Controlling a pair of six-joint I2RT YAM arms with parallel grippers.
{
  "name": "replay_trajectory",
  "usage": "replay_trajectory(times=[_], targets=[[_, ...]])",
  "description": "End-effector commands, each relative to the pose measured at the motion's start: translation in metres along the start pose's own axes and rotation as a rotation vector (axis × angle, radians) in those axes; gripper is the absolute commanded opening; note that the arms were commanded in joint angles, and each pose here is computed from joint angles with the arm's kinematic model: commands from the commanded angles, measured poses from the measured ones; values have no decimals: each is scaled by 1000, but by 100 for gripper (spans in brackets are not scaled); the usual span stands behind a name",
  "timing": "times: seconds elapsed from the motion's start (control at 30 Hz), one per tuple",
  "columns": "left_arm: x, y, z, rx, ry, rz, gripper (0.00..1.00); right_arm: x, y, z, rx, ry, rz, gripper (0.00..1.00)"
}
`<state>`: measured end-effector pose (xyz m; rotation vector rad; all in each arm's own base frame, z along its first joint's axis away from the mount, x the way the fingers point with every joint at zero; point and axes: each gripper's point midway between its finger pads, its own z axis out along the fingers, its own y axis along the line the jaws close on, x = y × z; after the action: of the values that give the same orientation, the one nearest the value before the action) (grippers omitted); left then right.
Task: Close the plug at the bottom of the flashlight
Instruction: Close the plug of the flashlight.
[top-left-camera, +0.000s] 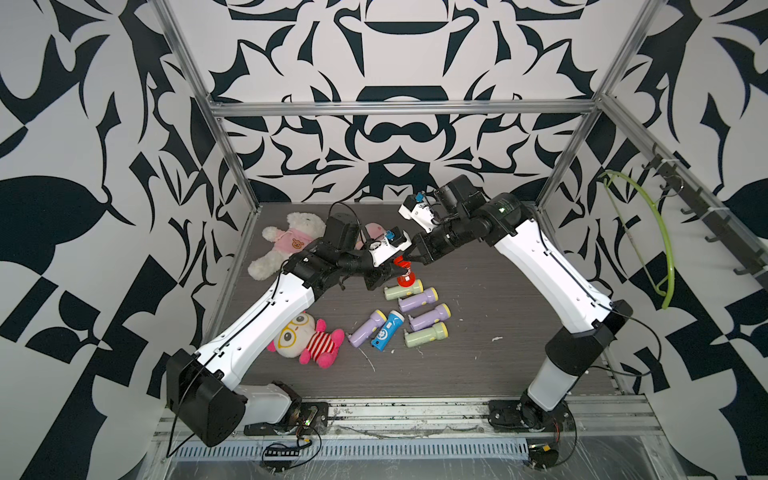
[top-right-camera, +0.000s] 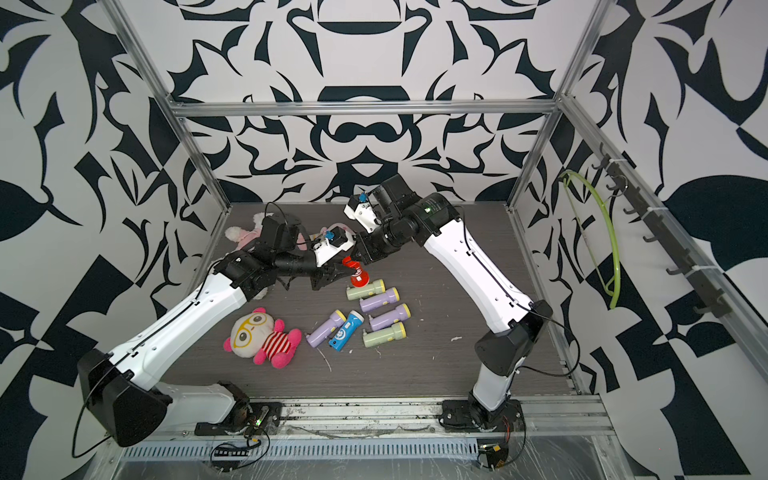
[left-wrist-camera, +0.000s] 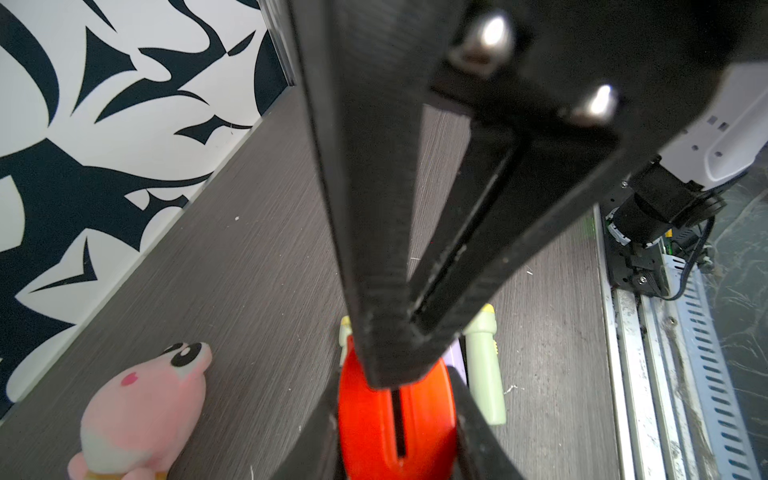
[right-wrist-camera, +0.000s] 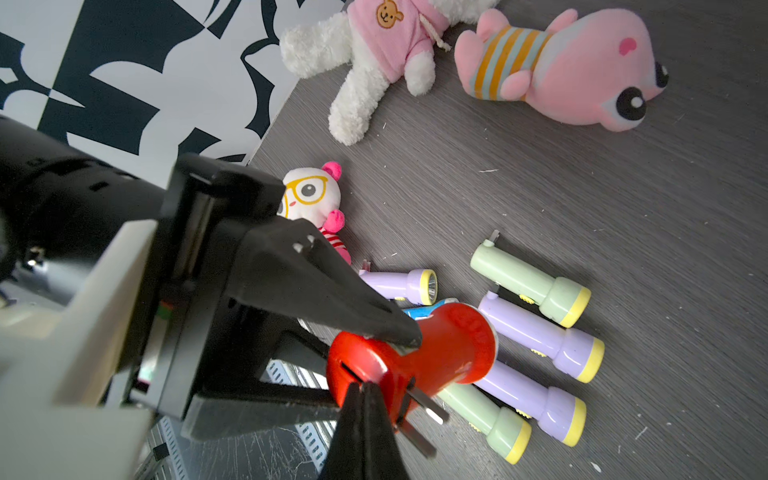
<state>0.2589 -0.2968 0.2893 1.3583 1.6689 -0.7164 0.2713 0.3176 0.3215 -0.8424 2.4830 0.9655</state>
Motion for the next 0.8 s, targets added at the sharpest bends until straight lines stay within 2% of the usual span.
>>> replay_trajectory(times=[0.0,0.77], targets=[[-43,1,-11,-4,-131,88,0,5,10,16,-73,32,24,0],[-45,3,-12,-12,-131,88,0,-13,33,33,-230,21,47,0]])
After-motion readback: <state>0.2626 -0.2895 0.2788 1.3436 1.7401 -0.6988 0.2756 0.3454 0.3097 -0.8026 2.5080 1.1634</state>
